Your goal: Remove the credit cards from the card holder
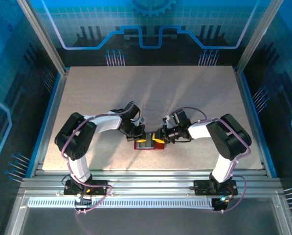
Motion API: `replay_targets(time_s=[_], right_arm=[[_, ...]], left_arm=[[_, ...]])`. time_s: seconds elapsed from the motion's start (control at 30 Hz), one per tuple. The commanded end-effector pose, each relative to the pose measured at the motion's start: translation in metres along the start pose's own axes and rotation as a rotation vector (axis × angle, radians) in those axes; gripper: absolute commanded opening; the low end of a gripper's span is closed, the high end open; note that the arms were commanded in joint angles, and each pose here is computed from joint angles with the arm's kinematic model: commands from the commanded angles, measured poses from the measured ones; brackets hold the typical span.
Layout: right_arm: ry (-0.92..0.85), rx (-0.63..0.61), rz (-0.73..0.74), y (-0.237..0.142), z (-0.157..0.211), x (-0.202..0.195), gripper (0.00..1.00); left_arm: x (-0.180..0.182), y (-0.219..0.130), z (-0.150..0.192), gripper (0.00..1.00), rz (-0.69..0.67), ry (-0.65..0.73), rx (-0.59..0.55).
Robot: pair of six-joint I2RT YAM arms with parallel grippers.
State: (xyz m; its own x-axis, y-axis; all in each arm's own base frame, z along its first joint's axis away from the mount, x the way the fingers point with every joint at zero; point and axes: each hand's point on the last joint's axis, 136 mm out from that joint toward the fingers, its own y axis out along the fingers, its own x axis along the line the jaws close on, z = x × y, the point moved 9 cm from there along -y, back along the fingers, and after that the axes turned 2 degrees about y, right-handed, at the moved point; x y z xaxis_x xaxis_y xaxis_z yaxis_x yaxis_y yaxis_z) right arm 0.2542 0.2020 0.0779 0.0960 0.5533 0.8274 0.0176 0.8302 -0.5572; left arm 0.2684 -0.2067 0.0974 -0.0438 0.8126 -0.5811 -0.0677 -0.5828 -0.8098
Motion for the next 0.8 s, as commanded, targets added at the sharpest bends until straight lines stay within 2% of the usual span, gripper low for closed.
replay_targets(time_s=[0.0,0.4,0.77], right_arm=[[0.055,0.025,0.014,0.004,0.006,-0.013,0.20],[0.052,-0.008,0.038,-0.005,0.006,-0.013,0.05],[0.050,-0.014,0.056,-0.015,0.007,-0.015,0.03]], left_arm=[[0.016,0.006,0.010,0.01,-0.087,-0.028,0.035],[0.015,0.001,0.010,0.01,-0.109,-0.016,0.028],[0.017,0.000,0.011,0.01,-0.122,-0.014,0.029]])
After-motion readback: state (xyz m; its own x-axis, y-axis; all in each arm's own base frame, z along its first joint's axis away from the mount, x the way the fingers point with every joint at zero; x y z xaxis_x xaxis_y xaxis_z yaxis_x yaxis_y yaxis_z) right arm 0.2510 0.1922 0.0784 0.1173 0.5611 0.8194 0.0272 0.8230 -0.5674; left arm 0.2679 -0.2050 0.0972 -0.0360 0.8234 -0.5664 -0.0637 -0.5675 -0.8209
